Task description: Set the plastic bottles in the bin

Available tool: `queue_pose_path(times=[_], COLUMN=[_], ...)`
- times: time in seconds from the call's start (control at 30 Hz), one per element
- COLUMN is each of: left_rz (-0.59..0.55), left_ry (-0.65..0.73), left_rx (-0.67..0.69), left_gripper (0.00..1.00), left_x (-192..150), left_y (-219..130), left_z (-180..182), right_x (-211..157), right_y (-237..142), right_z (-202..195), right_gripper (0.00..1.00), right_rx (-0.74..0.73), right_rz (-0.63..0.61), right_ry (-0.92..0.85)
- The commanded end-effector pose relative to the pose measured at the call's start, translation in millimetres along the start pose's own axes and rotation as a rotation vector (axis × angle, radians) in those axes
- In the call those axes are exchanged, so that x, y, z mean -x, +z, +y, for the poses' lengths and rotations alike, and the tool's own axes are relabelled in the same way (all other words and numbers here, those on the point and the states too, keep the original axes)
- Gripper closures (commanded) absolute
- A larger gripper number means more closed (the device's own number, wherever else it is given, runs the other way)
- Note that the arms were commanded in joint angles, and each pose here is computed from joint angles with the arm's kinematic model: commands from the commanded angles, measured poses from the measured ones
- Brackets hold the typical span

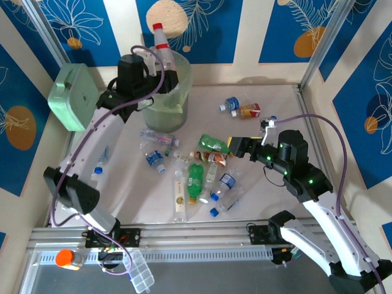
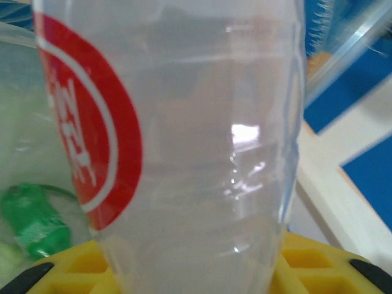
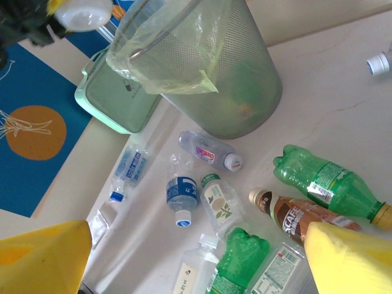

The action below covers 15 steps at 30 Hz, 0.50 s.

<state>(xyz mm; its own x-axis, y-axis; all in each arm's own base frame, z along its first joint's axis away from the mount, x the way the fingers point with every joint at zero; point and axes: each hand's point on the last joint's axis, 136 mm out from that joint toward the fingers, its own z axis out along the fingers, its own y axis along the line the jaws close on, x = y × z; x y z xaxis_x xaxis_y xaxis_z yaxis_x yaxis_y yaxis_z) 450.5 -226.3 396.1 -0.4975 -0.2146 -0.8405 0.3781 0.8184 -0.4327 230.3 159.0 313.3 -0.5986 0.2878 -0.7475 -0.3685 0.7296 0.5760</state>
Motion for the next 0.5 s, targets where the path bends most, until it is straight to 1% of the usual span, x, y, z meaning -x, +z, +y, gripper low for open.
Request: queue_pose_path(times=[0.0,0.1,0.23,0.37,0.47], left_rz=[-0.012,-0.019,0.01,0.068,0.114], left_ry=[0.021,0.053,0.088,0.06,0.041], left_rx=[0.17,0.2,0.276,0.311,0.306], left_gripper=[0.58,0.57,0.56,0.56,0.54], left_x=[12.4,14.3,4.4,-18.1,-37.7], left_y=[15.7,39.5,64.3,84.8,98.2], left_z=[38.0,50.6,78.4,107.2,115.6], right_x=[-2.5,-4.4,-6.4,-9.9,-12.2], right_y=[-0.6,-0.8,-1.2,-0.1,2.5], right_z=[-8.3,-11.0,-10.5,-13.0,-17.0], right_gripper=[0.1,0.1,0.1,0.1,0.1], right_rx=[-0.036,-0.045,-0.036,-0.04,-0.05], right_rz=[0.004,0.01,0.02,0.031,0.035], right_ry=[-0.033,-0.042,-0.032,-0.029,-0.034])
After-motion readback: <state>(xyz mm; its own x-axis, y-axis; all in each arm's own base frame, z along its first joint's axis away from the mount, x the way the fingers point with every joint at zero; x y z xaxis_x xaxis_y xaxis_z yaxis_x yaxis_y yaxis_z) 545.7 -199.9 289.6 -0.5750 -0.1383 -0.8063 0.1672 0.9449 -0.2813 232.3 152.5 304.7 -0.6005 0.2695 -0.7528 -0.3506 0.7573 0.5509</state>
